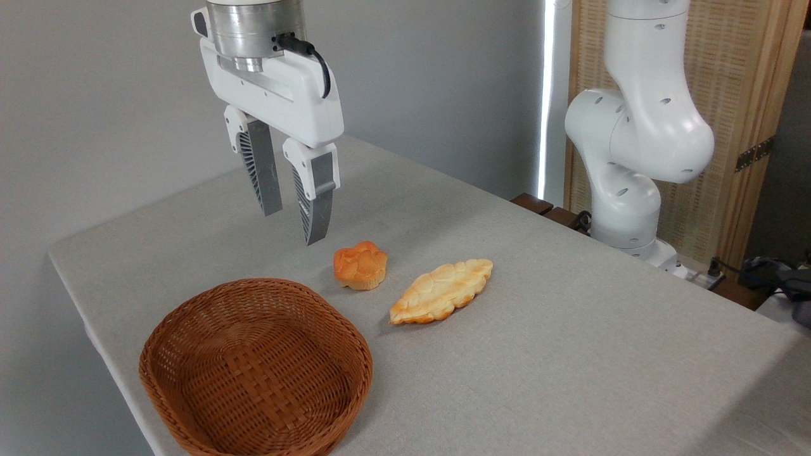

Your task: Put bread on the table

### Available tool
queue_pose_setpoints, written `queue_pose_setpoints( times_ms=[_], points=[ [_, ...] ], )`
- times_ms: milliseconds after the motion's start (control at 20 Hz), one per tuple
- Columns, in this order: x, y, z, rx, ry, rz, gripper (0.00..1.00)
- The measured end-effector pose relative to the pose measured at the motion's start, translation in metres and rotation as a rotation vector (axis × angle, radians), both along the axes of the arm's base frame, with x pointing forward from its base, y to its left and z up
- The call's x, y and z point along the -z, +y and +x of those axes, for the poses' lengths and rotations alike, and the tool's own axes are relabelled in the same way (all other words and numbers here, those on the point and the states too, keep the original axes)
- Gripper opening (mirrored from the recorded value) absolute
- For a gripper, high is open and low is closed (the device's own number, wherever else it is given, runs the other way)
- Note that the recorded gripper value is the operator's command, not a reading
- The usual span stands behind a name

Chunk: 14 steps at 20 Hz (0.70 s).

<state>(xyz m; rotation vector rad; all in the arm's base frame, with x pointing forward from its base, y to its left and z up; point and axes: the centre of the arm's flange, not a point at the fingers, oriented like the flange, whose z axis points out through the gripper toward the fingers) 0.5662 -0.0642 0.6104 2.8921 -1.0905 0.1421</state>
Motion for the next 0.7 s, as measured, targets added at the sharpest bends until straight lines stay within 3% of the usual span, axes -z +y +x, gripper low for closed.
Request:
queue_pose_setpoints(
  times_ms=[300,700],
  points=[
    [0.0024,0.0032,-0.0004,0.002,0.006,0.035,1.00],
    [0.0049,0.0033,-0.0038,0.005,0.035,0.040,1.00]
  ],
)
